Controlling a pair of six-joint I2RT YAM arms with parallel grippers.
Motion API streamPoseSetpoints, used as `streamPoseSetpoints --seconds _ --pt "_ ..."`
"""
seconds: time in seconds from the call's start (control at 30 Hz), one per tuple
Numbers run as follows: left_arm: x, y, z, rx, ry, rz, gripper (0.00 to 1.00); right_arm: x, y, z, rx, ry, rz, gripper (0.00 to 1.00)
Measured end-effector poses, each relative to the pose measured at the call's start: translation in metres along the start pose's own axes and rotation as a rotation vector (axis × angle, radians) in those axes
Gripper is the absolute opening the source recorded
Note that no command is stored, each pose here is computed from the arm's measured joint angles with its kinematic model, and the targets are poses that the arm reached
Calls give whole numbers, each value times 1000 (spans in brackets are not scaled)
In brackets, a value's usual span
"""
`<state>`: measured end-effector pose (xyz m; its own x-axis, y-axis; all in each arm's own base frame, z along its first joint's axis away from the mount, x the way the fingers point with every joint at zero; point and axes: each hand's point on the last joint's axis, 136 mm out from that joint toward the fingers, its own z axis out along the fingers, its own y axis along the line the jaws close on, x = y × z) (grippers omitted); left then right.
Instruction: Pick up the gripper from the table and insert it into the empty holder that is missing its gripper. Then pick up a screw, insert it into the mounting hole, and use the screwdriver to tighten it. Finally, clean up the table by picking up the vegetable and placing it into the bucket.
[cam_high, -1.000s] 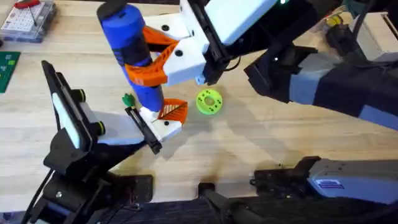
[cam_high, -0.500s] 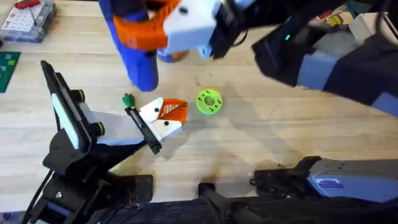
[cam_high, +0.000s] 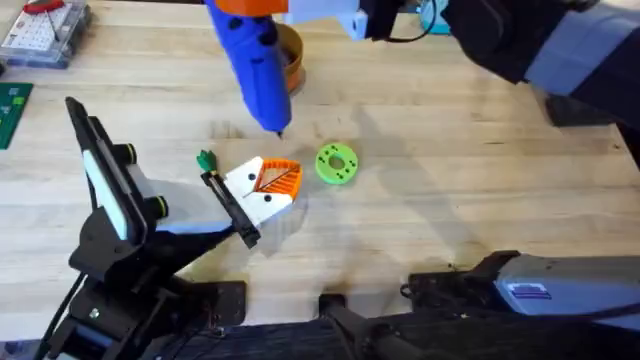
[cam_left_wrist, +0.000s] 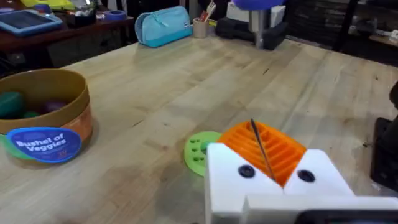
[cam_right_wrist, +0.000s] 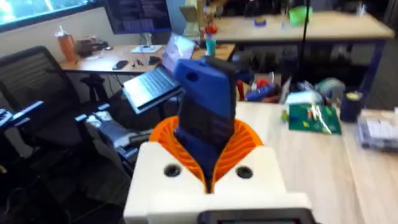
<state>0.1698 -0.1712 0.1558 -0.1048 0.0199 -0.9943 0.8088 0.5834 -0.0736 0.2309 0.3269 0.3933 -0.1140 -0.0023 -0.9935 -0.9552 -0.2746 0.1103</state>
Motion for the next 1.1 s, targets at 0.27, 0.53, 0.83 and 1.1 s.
streamPoseSetpoints --seconds 0.27,0.53,0.83,1.1 --pt "0 0 0 0 0 0 16 62 -73 -39 419 170 117 22" --pt "0 0 0 0 0 0 16 78 -100 -96 688 444 72 22" --pt "0 0 0 0 0 0 16 73 -97 -149 911 753 -11 22" --pt "0 0 0 0 0 0 16 121 -82 -195 944 1176 -40 22"
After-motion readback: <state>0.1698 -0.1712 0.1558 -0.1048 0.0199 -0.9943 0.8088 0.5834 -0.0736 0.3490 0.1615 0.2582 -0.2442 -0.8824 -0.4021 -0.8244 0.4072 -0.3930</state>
